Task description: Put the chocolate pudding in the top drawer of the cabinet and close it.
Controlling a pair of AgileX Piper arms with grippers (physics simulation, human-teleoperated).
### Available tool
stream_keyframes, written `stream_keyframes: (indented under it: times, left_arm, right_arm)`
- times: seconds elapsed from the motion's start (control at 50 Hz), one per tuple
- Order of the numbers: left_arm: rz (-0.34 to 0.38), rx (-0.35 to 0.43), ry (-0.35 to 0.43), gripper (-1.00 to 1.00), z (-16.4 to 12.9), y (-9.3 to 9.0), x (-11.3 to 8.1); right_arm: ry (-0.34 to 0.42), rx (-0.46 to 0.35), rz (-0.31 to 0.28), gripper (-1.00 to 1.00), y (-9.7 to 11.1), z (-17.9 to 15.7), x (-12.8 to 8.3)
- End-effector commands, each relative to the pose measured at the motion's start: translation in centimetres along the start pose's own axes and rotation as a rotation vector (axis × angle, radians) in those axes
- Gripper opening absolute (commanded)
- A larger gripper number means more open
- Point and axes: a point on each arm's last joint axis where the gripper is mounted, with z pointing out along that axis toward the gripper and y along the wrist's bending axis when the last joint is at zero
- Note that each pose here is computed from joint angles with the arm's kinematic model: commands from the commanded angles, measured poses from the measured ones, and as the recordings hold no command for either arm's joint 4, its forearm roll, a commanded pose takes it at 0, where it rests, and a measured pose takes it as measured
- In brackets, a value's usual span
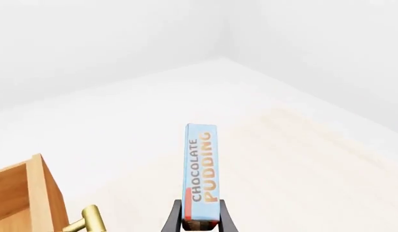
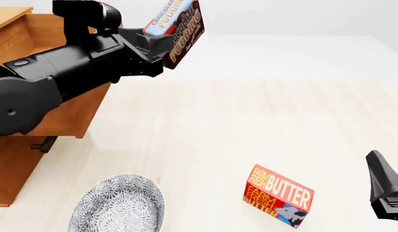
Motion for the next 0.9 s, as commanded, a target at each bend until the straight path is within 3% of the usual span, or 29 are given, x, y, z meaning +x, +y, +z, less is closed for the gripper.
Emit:
stream_keyframes:
  times: [0.02,0.16,0.9]
  left_arm:
    - [0.045,-0.033,-0.031,-1.00,-0.7,0.9,-2.1]
    - [0.077,-0.096,-0.055,-1.00,-1.9,2.4,-3.3]
    - [0.156,-0.304,-0.048,-1.00,-7.0,6.3,-6.9]
  right_arm:
    - [0.000,0.000,0.000,1.00,0.0,0.0,0.0]
    - [0.000,0.000,0.000,1.00,0.0,0.0,0.0]
    - [0.000,0.000,0.000,1.00,0.0,0.0,0.0]
